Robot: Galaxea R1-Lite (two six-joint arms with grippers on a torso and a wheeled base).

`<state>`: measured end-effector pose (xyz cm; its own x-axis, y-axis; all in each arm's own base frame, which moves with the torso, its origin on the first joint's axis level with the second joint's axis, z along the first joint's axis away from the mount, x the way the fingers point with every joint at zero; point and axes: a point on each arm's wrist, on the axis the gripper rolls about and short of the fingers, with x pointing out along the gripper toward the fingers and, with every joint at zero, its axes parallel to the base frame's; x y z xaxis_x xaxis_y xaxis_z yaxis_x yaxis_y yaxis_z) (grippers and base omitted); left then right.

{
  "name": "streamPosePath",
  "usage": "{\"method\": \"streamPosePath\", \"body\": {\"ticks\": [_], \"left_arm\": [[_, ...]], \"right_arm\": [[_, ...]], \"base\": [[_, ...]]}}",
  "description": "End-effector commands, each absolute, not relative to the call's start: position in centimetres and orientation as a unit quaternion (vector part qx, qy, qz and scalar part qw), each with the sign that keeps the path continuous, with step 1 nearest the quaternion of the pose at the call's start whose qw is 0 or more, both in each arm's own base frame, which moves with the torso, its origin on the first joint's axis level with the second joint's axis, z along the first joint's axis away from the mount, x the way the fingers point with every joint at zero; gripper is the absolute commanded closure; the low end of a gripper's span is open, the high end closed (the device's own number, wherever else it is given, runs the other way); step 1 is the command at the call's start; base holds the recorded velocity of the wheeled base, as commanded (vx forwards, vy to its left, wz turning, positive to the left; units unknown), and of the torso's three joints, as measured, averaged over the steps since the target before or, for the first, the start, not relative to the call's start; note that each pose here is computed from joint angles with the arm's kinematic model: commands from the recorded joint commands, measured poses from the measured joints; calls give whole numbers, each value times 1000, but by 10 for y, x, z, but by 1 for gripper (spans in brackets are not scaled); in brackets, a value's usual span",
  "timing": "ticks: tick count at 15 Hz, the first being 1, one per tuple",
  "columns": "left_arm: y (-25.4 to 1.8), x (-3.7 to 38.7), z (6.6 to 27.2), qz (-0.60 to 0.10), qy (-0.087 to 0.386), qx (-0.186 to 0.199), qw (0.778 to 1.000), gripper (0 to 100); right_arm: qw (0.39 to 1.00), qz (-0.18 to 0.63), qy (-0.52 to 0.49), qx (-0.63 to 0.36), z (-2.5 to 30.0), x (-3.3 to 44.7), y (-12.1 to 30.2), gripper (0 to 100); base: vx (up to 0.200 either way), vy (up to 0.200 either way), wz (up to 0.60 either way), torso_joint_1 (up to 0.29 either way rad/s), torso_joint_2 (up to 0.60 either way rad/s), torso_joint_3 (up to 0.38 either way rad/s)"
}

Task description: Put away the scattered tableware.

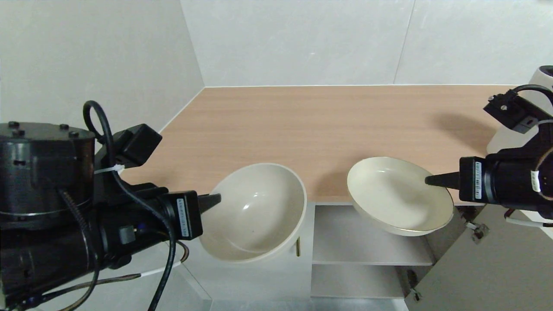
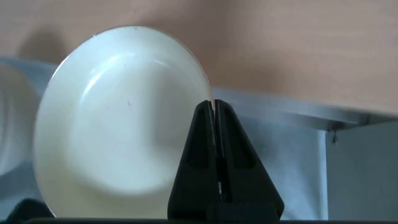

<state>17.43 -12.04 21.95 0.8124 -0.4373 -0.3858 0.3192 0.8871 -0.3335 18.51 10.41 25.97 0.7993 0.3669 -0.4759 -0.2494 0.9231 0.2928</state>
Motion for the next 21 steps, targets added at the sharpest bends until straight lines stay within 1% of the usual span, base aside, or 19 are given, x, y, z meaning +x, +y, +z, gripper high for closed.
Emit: {"method": "streamPosePath", "body": {"ticks": [1,3,9,21], "left_arm": [[-111,160,218,-204,228,-129,943,100],[-112,161,217,-206,231,-128,942,100],[-114,163,214,-205,235,-126,942,100],[-114,163,213,-205,238,-124,941,100]], "right_arm": [[939,171,278,104,251,172,101,100],[939,174,278,104,250,170,101,100],[939,172,282,101,248,172,102,100],[944,175,263,93,231,177,104,100]], "base": [[0,0,0,0,0,0],[0,0,0,0,0,0],[-200,0,0,2,4,3],[0,0,0,0,0,0]]}}
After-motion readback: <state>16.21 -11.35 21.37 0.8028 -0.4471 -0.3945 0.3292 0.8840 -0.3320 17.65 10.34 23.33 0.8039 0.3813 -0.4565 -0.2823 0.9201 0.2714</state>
